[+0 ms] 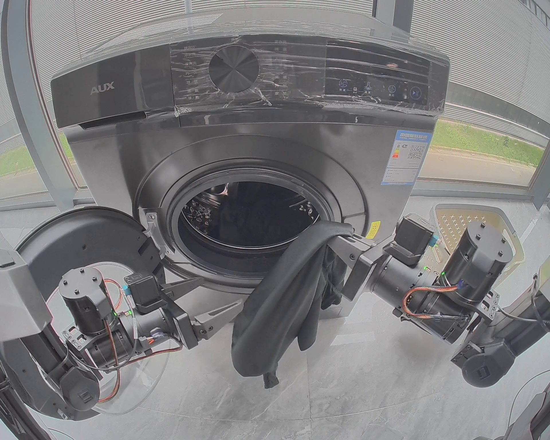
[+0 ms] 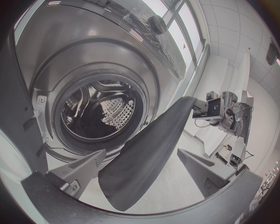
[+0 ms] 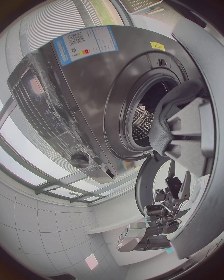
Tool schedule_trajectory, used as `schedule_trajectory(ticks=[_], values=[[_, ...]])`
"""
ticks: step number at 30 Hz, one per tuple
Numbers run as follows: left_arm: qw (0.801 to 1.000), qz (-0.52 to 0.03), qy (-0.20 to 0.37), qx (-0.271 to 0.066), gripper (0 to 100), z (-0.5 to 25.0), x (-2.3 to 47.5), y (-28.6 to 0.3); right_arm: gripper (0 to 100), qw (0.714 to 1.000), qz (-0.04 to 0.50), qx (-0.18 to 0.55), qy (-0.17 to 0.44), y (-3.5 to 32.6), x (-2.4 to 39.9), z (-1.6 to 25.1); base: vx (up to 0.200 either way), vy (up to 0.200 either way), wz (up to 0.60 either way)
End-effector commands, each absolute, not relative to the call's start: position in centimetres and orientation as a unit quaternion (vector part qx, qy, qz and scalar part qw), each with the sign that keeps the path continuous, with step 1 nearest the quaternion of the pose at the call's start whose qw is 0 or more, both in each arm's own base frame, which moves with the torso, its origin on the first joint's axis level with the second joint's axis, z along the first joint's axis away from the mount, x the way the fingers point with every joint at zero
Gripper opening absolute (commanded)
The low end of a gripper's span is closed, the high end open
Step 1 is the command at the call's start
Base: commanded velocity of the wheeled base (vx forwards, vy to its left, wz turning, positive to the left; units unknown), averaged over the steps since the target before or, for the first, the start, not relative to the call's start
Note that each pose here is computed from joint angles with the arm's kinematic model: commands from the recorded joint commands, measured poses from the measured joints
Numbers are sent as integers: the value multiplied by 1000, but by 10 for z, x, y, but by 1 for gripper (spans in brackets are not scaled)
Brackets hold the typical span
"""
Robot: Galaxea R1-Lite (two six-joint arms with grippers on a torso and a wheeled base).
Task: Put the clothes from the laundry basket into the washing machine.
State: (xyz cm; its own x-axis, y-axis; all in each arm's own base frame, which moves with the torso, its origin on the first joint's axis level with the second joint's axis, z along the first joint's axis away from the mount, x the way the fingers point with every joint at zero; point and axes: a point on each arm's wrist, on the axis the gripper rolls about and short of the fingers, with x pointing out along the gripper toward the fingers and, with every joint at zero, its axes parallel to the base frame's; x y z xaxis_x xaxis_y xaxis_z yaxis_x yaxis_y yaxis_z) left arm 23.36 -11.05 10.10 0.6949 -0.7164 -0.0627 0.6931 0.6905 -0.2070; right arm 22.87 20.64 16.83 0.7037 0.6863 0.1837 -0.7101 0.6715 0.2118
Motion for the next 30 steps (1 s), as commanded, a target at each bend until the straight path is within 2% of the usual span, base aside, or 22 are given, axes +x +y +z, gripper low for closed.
schedule_trajectory(ticks=[1,8,15,21,26,30], values=[[909,-401,89,-74,100,90,232,-122,0,906,396,138,-47,219,228,176,0,0,0],[898,-424,108,-32,100,69,236,-138,0,901,409,138,-41,230,225,175,0,0,0],[890,-443,106,-28,100,60,246,-157,0,901,410,138,-41,232,227,174,0,0,0],[891,-442,101,-27,100,50,264,-167,0,900,411,139,-41,233,226,174,0,0,0],[896,-434,93,-26,100,32,292,-177,0,897,418,140,-40,237,220,174,0,0,0],[908,-409,88,-23,100,18,311,-181,0,895,422,140,-40,238,218,174,0,0,0]])
